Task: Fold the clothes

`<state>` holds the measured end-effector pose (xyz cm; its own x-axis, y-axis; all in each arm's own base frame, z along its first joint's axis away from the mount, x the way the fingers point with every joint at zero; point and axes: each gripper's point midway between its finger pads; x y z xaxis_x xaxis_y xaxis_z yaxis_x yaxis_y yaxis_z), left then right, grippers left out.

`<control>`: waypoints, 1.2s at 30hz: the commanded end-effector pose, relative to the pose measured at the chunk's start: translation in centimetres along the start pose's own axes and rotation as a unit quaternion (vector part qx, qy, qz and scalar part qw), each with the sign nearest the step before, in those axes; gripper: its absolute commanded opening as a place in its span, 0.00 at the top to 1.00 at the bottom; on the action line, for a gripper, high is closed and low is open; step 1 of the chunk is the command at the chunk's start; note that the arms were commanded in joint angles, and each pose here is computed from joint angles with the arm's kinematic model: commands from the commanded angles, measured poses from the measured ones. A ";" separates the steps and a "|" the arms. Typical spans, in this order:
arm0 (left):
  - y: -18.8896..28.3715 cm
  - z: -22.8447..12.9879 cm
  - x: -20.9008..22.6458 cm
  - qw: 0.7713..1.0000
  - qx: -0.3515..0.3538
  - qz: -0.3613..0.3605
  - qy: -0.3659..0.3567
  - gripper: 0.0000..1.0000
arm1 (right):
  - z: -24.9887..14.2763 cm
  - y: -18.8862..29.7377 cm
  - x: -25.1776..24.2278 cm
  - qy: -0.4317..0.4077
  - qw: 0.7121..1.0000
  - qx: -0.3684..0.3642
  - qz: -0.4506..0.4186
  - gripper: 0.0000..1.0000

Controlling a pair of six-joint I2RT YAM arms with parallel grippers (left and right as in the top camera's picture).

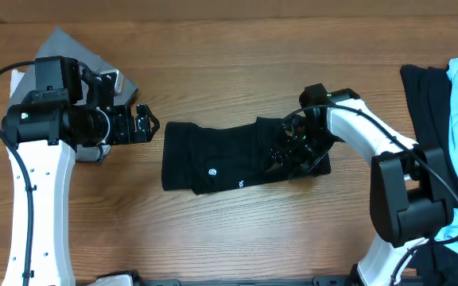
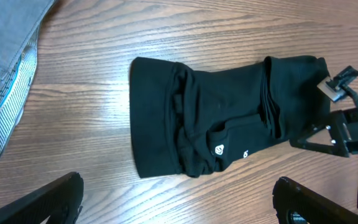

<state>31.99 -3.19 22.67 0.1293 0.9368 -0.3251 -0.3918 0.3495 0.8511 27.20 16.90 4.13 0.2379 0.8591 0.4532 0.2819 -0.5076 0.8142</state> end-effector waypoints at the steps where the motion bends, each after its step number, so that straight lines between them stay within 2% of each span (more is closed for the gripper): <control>1: 0.9 0.8 -0.8 1.000 -0.018 -0.008 -0.019 0.00 | -0.1 -0.9 0.2 -0.036 0.999 0.003 0.017 0.26; 3: 0.9 0.8 -0.8 1.000 -0.018 -0.008 -0.019 0.00 | 0.4 -1.1 0.3 -0.039 0.999 -0.007 0.022 0.36; 5: 0.9 0.8 -0.8 1.000 -0.018 -0.009 -0.019 0.00 | 0.7 -1.0 0.5 -0.035 0.999 -0.014 0.025 0.63; 6: 0.9 0.7 -0.8 1.000 -0.018 -0.009 -0.019 0.00 | 0.9 -0.9 0.4 -0.036 0.999 -0.016 0.026 0.70; 11: 0.9 0.8 -0.8 1.000 -0.018 -0.008 -0.019 0.00 | 0.9 0.1 -0.5 -0.039 0.999 -0.020 0.024 0.91; 14: 0.9 0.8 -0.8 1.000 -0.018 -0.008 -0.019 0.00 | 0.8 1.2 -1.7 -0.047 0.998 -0.035 -0.004 0.96; 22: 0.9 0.9 -0.8 1.000 -0.021 -0.008 -0.021 0.00 | -0.2 2.8 -3.3 -0.028 0.996 -0.055 -0.058 0.94; 23: 0.9 0.9 -0.8 1.000 -0.021 -0.008 -0.021 0.00 | 0.1 2.8 -3.2 -0.017 0.997 -0.058 -0.055 0.83; 24: 0.9 0.9 -0.8 1.000 -0.021 -0.008 -0.021 0.00 | 0.4 2.8 -2.8 0.005 0.997 -0.064 -0.049 0.65; 25: 0.9 0.9 -0.8 1.000 -0.021 -0.008 -0.021 0.00 | 0.9 2.8 -2.3 0.031 0.996 -0.072 -0.042 0.56; 29: 0.9 1.0 -0.8 1.000 -0.022 -0.008 -0.021 0.00 | 2.8 2.4 -0.7 0.132 0.984 -0.110 -0.038 0.53; 30: 0.9 0.9 -0.8 1.000 -0.022 -0.008 -0.021 0.00 | 2.8 2.2 -0.5 0.149 0.982 -0.111 -0.044 0.46; 32: 0.9 0.9 -0.8 1.000 -0.020 -0.008 -0.020 0.00 | 2.3 1.5 -0.2 0.169 0.979 -0.103 -0.051 0.40; 36: 0.9 0.8 -0.8 1.000 -0.019 -0.008 -0.020 0.00 | 1.3 0.0 1.4 0.223 0.969 -0.091 -0.058 0.38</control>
<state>32.09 -3.18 22.72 0.1309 0.9370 -0.3240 -0.3959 0.3490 0.8494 29.41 16.77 3.98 -0.1005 0.8949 0.4347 0.1071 -0.4247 0.8990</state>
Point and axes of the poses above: each gripper's point midway between its finger pads, its own y axis back along the fingers, its own x axis along the line the jaws close on, z = x × y, and after that the axes turned 5 degrees about -y, right-handed
